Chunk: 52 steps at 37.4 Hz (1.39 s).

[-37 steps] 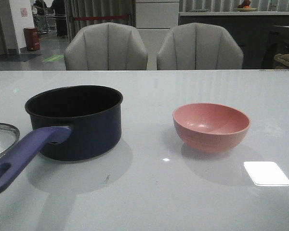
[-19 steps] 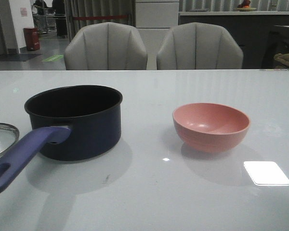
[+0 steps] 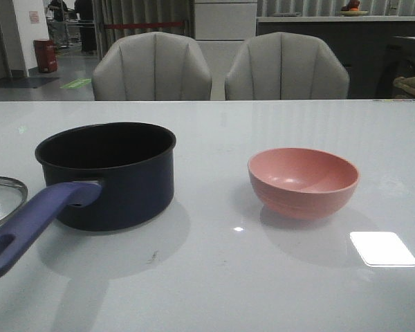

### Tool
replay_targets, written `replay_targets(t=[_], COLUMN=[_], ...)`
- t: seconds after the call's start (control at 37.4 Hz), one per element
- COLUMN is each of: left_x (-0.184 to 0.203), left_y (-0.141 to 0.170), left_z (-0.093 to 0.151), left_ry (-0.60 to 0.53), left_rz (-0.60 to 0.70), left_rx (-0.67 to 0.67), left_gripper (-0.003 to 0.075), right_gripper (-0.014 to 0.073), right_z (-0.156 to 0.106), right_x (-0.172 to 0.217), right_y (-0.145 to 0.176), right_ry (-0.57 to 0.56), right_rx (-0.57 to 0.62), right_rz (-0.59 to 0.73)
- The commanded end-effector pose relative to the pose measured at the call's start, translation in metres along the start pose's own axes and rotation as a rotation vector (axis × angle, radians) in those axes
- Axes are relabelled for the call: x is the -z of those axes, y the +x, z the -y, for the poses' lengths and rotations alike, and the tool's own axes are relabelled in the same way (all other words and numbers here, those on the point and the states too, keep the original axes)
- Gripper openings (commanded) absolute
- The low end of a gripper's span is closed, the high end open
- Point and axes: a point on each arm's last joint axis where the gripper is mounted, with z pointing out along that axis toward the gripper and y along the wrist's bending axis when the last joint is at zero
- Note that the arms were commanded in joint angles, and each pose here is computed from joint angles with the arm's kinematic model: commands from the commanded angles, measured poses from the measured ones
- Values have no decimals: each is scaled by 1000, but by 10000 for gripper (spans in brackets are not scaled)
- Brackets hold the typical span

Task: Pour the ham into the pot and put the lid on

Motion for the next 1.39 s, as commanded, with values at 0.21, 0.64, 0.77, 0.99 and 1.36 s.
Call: replay_targets(t=[0.21, 0.64, 0.77, 0.99, 1.36], left_x=[-19, -50, -59, -69, -89], left_y=[-40, -39, -37, -36, -30], left_z=[3, 3, 0, -1, -2], left_ry=[-15, -8, -6, -8, -15], left_rz=[-52, -181, -210, -223, -279], left_rx=[-16, -10, 13, 16, 13], left_gripper=[658, 658, 658, 658, 626], right_gripper=[156, 156, 156, 156, 156], right_z=[0, 0, 0, 0, 0], right_x=[1, 1, 1, 1, 1], right_y=[-16, -16, -16, -16, -16], right_ry=[10, 9, 9, 9, 9], right_rx=[8, 8, 8, 8, 8], right_rz=[97, 96, 96, 96, 96])
